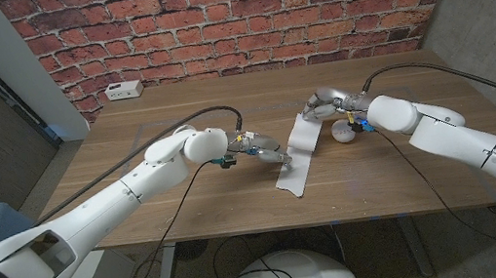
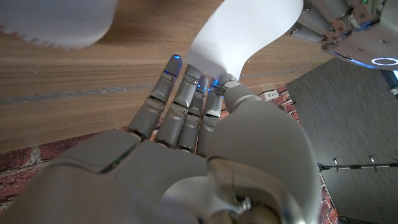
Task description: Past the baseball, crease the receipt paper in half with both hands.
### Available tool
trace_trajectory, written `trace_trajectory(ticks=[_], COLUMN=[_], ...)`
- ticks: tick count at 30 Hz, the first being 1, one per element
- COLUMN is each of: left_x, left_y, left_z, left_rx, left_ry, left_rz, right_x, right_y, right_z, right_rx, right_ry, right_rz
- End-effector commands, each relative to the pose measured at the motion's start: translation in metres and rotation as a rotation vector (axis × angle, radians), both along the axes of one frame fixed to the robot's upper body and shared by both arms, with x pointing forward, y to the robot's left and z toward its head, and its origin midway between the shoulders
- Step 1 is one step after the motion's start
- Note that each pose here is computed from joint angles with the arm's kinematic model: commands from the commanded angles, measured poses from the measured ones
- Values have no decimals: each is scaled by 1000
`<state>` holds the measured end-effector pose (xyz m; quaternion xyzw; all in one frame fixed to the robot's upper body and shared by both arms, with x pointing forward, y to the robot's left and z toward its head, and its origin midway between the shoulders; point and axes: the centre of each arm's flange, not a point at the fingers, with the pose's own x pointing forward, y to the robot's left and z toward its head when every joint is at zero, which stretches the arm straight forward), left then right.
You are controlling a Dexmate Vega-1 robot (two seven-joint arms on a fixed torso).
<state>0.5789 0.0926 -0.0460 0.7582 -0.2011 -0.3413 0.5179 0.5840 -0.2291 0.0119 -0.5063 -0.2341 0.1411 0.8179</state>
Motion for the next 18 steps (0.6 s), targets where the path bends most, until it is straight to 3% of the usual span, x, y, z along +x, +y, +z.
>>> trace_trajectory(ticks=[1,12,18], left_x=[-17,-31,-37], left_y=[13,22,24], left_z=[18,33,44], left_rx=[-84,-158,-240], left_ry=[-80,-146,-161], left_rz=[50,109,82], right_x=[-7,-16,-20], right_y=[-7,-10,-14], right_z=[-11,-16,-18], right_rx=[-16,-38,-37], right_ry=[-5,-16,-36], right_rz=[-9,4,-9])
